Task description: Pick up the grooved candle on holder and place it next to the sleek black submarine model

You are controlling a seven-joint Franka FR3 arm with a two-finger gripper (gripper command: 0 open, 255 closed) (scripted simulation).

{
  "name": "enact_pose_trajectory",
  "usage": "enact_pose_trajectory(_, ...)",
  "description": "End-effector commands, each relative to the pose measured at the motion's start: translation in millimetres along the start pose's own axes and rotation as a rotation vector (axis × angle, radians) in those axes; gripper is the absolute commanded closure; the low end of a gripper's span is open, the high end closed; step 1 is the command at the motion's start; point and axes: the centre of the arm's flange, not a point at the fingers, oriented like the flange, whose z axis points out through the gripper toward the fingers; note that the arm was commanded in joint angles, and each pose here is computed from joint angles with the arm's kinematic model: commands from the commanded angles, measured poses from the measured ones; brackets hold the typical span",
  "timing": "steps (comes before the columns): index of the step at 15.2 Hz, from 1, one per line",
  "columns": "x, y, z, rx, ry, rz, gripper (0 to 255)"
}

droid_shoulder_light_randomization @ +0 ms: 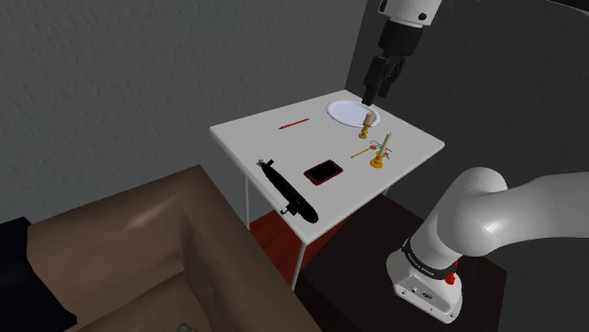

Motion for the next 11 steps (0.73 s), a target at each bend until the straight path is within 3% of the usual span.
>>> enact_pose_trajectory(1,0,0,0,0.0,0.0,0.0,0)
enact_pose_trajectory(11,11,108,66,-0.036,0.045,-0.016,0)
